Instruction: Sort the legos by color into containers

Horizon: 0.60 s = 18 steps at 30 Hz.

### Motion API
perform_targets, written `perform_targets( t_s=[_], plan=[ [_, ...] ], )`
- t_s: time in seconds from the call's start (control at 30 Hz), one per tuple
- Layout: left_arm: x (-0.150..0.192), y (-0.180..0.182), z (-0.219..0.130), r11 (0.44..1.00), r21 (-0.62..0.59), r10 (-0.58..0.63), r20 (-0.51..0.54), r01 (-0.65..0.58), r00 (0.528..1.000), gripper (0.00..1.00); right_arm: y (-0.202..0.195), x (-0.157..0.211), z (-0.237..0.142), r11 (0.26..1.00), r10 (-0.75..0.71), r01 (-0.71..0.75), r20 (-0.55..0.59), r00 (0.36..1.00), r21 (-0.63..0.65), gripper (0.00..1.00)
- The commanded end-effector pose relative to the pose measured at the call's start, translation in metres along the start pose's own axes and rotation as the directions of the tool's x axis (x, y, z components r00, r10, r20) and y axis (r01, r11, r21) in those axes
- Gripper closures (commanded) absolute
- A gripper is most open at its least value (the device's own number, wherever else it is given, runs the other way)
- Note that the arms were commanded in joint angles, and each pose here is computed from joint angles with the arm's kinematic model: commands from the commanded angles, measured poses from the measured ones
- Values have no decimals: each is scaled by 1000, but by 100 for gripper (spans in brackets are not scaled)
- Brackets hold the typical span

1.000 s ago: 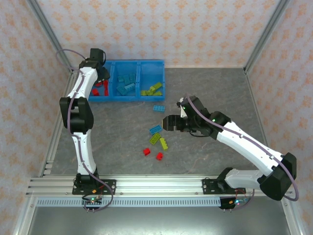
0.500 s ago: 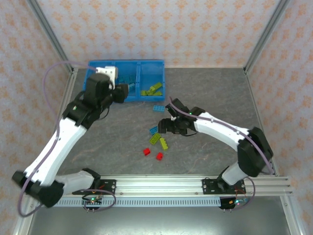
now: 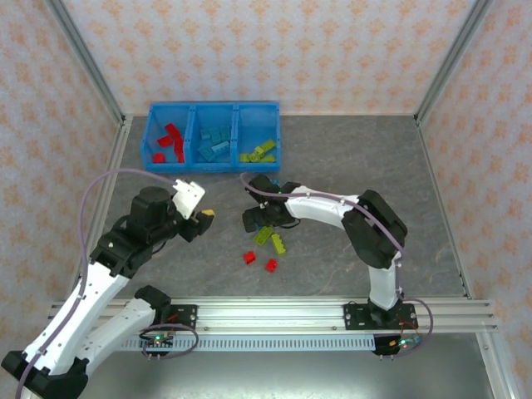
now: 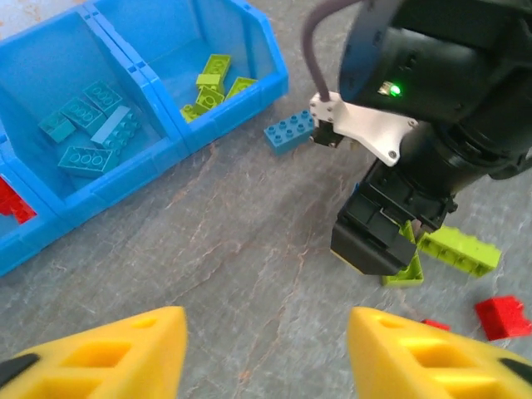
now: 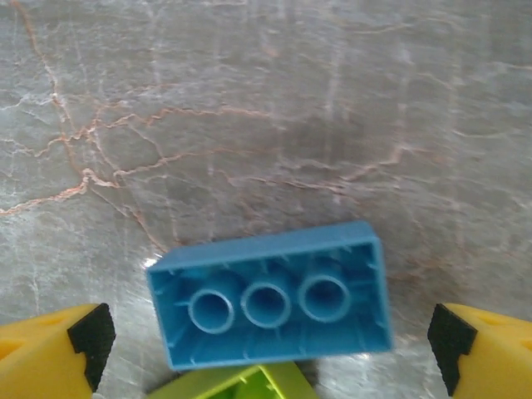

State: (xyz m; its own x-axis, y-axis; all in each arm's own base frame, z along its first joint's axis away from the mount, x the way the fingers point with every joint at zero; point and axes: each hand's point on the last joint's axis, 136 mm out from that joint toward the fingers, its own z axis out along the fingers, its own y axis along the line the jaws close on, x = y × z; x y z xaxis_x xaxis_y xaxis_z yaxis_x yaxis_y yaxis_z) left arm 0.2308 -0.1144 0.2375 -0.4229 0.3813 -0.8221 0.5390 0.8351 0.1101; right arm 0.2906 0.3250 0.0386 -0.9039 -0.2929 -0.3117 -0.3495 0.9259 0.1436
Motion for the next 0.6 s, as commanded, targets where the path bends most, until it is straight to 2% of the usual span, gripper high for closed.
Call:
perform_targets(
  t_s=[0.0, 0.13, 0.2, 0.27, 0.4, 0.47, 0.57],
  plan=[
    [4, 8, 0, 995, -59, 85, 35, -83, 996, 37, -2, -5, 7, 997, -53, 53, -1, 999, 62, 7],
    [15, 18, -3, 988, -130, 86, 23, -82, 996, 25, -4, -4, 6, 995, -11, 13, -17, 1000, 95, 31],
    [16, 20, -5, 987, -144, 70, 27, -65, 997, 21, -4, -11, -5, 995, 14, -15, 7, 1000, 101, 36],
    [15, 22, -6, 987, -157, 48, 33, -42, 998, 15, -2, -29, -30, 995, 34, -42, 90, 995, 93, 41],
    [12, 43, -14, 961, -274, -16, 36, 26, 999, 10, 18, -80, -89, 999, 45, -45, 307, 951, -6, 45],
    [10, 58, -21, 933, -354, -48, 45, 61, 998, 8, 30, -113, -114, 999, 31, -19, 430, 903, -32, 45],
    [12, 75, -31, 886, -452, -85, 53, 99, 995, 7, 36, -158, -130, 1000, -8, 3, 563, 826, 9, 44]
  ],
)
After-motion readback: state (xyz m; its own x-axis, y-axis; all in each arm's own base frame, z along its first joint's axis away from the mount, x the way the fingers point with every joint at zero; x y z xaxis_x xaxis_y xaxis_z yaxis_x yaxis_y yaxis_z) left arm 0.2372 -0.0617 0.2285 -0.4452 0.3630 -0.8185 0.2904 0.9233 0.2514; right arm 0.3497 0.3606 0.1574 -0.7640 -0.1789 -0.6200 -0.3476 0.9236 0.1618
